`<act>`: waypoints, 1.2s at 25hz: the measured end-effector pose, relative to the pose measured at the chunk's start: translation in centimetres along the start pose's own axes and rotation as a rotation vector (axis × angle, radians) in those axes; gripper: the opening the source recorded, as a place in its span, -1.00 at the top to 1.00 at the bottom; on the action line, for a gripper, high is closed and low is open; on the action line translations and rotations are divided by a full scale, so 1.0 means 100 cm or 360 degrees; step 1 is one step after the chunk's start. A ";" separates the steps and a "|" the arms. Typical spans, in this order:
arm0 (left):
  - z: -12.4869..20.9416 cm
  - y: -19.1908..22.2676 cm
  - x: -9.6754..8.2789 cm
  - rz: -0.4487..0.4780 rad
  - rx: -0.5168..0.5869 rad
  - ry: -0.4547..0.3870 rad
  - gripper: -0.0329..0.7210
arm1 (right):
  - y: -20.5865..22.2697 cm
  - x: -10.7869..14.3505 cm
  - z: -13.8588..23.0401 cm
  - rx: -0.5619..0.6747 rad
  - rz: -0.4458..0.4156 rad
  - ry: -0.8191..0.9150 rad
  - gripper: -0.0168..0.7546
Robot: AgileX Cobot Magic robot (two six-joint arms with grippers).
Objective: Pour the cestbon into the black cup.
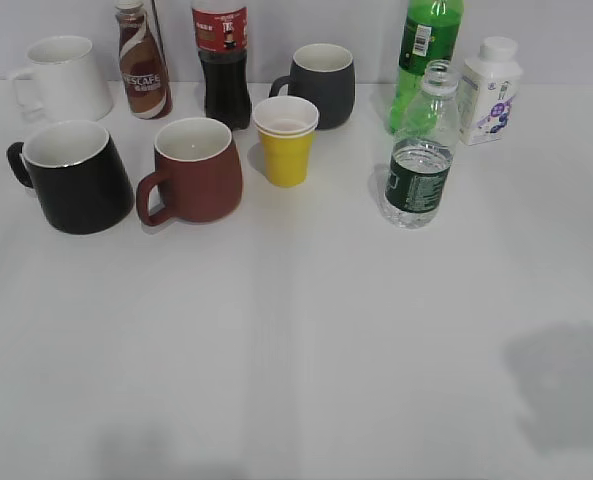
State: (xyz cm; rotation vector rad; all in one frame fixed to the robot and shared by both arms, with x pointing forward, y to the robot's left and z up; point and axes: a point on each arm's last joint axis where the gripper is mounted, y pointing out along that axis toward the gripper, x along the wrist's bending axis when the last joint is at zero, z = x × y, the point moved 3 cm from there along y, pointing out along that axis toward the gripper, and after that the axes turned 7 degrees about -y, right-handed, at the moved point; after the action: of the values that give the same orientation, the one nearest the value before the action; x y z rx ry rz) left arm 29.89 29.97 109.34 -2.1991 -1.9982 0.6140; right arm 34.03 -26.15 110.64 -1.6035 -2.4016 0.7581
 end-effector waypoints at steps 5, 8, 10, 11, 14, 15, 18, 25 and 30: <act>0.032 -0.028 0.014 -0.0068 0.0175 0.0031 -0.69 | -0.042 0.009 0.039 0.0136 -0.0049 -0.0004 -0.59; 0.048 -0.035 0.020 -0.0087 0.0223 0.0062 -0.69 | -0.048 0.012 0.062 0.0150 -0.0052 -0.0007 -0.59; 0.058 -0.034 0.023 -0.0097 0.0267 0.0079 -0.68 | -0.041 0.015 0.080 0.0194 -0.0051 -0.0012 -0.59; 0.059 -0.034 0.023 -0.0097 0.0269 0.0088 -0.68 | -0.036 0.016 0.089 0.0230 -0.0055 -0.0013 -0.59; 0.057 -0.033 0.022 -0.0082 0.0233 0.0100 -0.66 | -0.033 0.016 0.095 0.0217 -0.0038 -0.0017 -0.59; 0.056 -0.032 0.021 -0.0075 0.0217 0.0106 -0.66 | -0.030 0.015 0.093 0.0186 -0.0021 -0.0020 -0.59; 0.056 -0.024 0.020 -0.0048 0.0162 0.0123 -0.65 | -0.024 0.014 0.094 0.0151 -0.0004 -0.0021 -0.58; 0.056 -0.022 0.017 -0.0019 0.0147 0.0133 -0.55 | -0.024 0.014 0.092 0.0121 0.0006 -0.0021 -0.58; 0.056 -0.022 0.017 -0.0007 0.0151 0.0125 -0.42 | -0.024 0.014 0.092 0.0120 0.0006 -0.0019 -0.58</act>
State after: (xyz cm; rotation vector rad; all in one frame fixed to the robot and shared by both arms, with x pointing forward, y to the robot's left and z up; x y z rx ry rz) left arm 25.88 30.82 104.63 -2.1295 -1.8946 0.5988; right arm 27.86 -28.61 103.76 -1.5796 -2.3490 0.8503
